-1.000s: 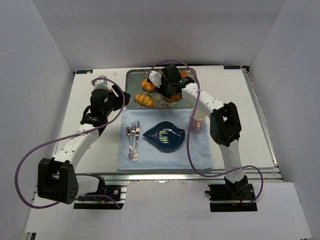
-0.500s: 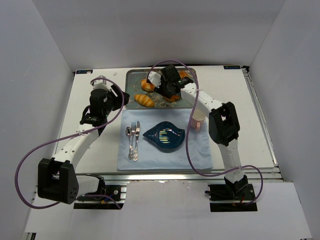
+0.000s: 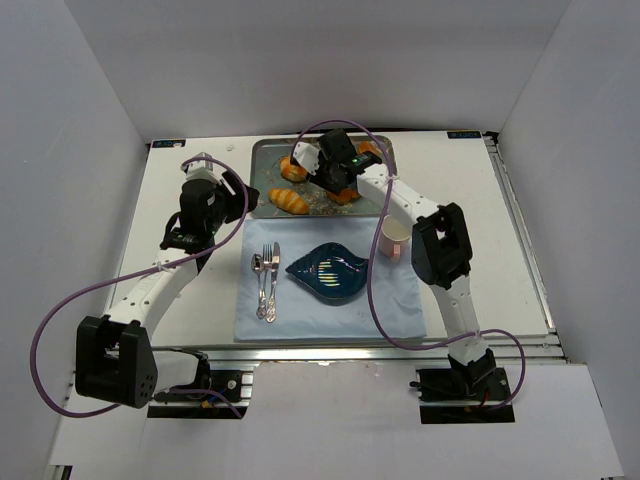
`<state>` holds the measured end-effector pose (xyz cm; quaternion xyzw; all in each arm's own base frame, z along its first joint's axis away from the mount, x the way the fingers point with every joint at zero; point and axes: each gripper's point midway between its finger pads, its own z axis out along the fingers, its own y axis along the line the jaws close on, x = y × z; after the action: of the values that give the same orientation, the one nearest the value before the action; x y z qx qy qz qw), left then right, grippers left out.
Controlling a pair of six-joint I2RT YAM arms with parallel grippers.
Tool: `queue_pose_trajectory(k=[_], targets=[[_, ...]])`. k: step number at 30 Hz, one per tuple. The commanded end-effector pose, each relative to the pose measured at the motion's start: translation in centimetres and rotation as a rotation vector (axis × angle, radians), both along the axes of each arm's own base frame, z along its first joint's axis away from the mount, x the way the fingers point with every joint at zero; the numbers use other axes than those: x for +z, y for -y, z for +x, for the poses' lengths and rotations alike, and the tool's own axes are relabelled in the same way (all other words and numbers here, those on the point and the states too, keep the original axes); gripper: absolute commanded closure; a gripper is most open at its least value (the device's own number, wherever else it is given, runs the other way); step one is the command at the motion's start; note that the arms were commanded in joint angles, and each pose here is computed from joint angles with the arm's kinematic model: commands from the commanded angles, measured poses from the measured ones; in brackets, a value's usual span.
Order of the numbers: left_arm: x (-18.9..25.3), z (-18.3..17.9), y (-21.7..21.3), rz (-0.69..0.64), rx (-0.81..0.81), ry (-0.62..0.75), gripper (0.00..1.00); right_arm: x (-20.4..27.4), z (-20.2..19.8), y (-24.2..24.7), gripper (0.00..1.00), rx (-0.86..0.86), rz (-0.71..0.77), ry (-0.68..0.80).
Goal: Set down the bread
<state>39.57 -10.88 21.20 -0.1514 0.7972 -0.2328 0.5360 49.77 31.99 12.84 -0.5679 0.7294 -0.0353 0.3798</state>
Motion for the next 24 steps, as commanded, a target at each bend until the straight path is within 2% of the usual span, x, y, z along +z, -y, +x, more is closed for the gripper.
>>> queue_pose_trajectory(k=[1, 7, 14, 20, 24], targets=[[1.0, -0.2, 0.0, -0.014, -0.007, 0.029, 0.27, 1.3, 0.5, -0.5, 0.58, -0.009, 0.014, 0.018], [1.1, -0.2, -0.1, -0.012, -0.006, 0.031, 0.27, 0.7, 0.1, -0.4, 0.68, -0.016, -0.001, -0.012], [1.3, -0.2, 0.0, -0.016, -0.007, 0.037, 0.27, 0.6, -0.5, -0.5, 0.85, -0.016, 0.006, -0.051], [1.6, -0.1, -0.1, -0.016, -0.006, 0.041, 0.27, 2.5, -1.2, -1.2, 0.93, -0.011, 0.090, -0.064], [1.8, -0.2, 0.0, -0.017, -0.007, 0.046, 0.27, 4.3, -1.4, -1.2, 0.95, -0.021, 0.153, -0.059]])
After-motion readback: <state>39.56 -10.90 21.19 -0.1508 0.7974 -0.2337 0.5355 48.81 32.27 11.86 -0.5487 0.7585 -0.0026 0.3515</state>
